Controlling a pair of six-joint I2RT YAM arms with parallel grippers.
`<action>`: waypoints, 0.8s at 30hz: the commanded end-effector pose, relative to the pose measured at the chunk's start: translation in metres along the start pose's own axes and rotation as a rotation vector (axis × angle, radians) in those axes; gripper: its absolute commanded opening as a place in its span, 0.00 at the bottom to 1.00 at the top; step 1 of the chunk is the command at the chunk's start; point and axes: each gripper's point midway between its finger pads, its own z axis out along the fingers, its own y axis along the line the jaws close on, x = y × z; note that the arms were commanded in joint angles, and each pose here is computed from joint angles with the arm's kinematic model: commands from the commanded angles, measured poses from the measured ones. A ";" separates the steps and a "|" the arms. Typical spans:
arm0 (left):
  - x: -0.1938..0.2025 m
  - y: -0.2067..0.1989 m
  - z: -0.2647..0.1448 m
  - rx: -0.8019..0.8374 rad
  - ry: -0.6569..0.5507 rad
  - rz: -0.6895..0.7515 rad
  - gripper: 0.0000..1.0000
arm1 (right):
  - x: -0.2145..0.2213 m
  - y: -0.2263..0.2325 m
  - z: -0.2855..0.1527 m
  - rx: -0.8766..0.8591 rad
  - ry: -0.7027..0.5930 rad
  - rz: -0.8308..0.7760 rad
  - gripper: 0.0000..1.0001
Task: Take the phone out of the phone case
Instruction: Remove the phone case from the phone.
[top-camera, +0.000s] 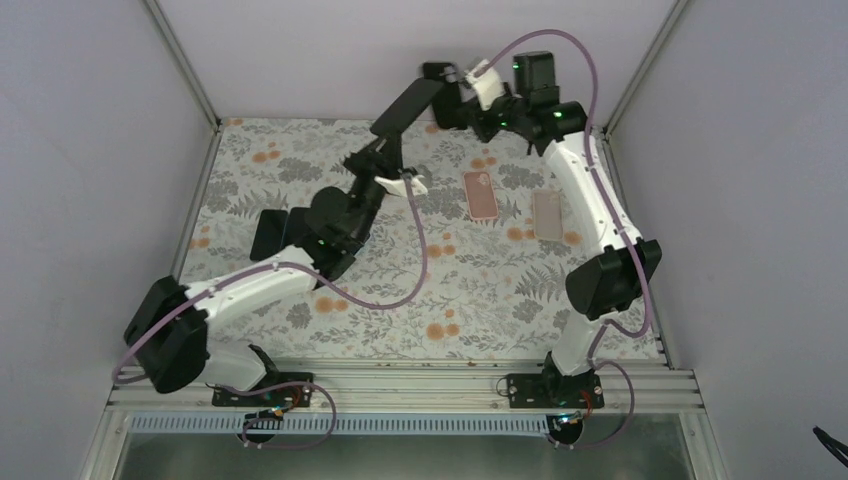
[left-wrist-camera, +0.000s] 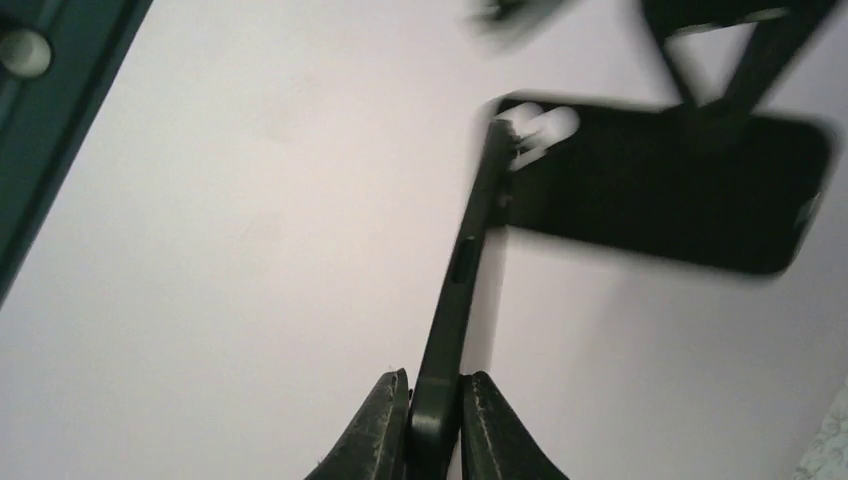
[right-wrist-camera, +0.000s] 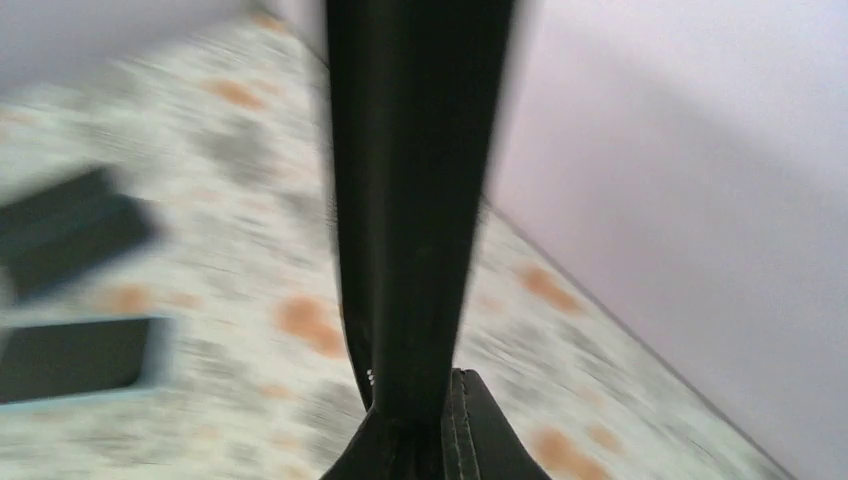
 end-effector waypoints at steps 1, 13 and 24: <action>0.009 0.096 -0.008 -0.187 0.094 -0.253 0.02 | 0.022 -0.130 -0.048 0.605 0.119 -0.191 0.03; 0.035 0.007 -0.023 0.059 0.141 -0.042 0.02 | 0.070 -0.107 -0.034 0.420 0.252 -0.139 0.03; 0.061 -0.140 -0.082 0.352 0.172 0.256 0.02 | 0.223 -0.030 -0.033 -0.071 0.554 0.232 0.03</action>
